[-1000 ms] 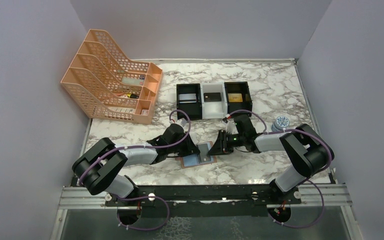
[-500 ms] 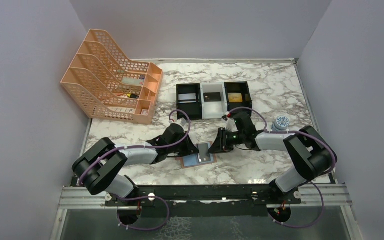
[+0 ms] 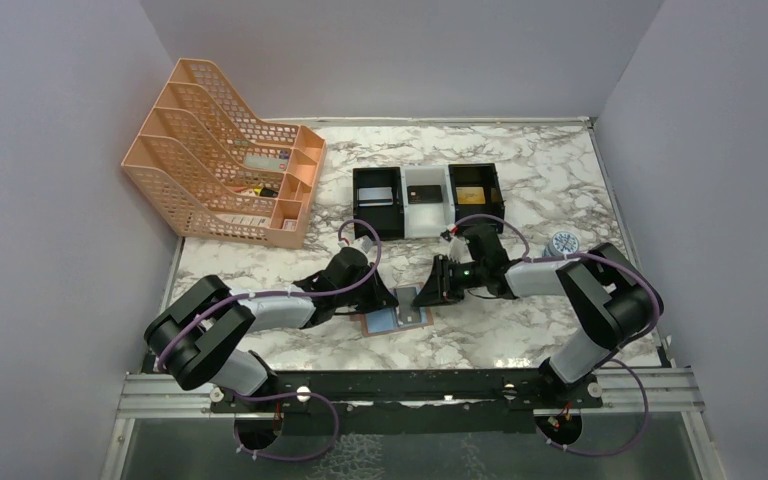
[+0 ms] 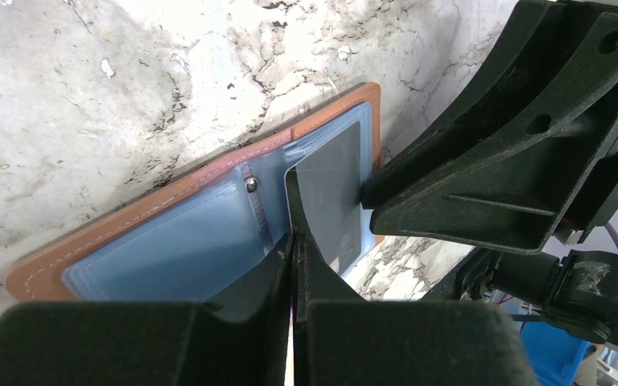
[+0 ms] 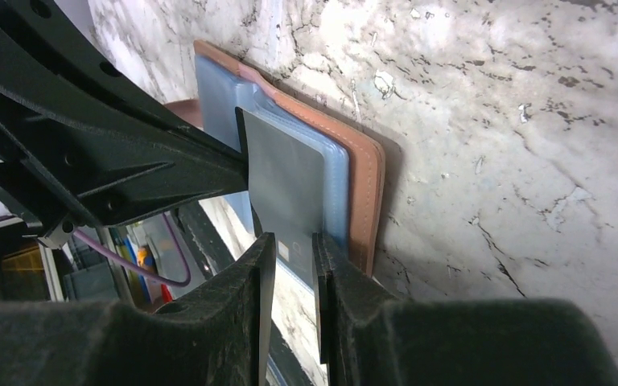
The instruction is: Take the credit cards out of the card holder
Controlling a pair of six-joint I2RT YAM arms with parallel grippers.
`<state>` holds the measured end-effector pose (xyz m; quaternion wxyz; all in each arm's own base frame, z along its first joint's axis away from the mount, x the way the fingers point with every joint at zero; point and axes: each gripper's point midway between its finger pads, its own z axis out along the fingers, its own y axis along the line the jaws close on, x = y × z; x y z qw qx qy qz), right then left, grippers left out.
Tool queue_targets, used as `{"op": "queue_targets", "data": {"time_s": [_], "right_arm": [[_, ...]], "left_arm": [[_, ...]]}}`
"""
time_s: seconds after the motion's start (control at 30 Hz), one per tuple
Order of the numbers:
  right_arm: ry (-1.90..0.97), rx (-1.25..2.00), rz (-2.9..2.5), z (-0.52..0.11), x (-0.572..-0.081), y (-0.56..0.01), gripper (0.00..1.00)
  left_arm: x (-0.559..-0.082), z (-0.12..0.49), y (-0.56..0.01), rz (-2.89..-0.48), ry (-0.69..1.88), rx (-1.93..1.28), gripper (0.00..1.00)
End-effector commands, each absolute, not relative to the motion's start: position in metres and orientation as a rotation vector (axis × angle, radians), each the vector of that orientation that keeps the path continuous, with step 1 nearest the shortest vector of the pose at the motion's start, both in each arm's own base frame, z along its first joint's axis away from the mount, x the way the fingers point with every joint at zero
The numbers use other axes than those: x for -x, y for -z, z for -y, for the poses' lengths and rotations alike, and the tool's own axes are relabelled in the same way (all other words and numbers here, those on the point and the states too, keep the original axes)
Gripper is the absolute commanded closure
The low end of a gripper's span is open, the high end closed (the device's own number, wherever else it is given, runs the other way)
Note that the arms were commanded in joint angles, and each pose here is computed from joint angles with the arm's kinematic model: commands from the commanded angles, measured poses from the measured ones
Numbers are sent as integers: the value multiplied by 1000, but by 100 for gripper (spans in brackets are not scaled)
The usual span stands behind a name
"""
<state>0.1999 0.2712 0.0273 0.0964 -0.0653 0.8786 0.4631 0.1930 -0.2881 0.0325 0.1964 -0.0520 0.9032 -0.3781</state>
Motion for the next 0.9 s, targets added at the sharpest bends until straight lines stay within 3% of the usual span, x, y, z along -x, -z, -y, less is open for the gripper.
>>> {"op": "queue_targets", "data": {"time_s": [0.0, 0.13, 0.37, 0.43, 0.57, 0.87], "right_arm": [[-1204, 126, -2655, -259, -210, -6, 75], [-1207, 102, -2668, -256, -203, -2, 75], [-1240, 102, -2680, -257, -198, 1, 75], [-1250, 107, -2678, -258, -197, 1, 75], [-1265, 110, -2679, -259, -196, 0, 75], [-1248, 86, -2683, -258, -196, 1, 75]], "left_arm": [[-193, 284, -33, -2519, 1032, 142, 96], [-193, 280, -31, -2522, 1005, 147, 94], [-194, 285, -30, -2526, 1033, 152, 67], [-194, 285, -26, -2535, 1027, 156, 65], [-193, 291, -25, -2540, 1058, 164, 67], [-191, 281, -21, -2528, 1030, 205, 86]]}}
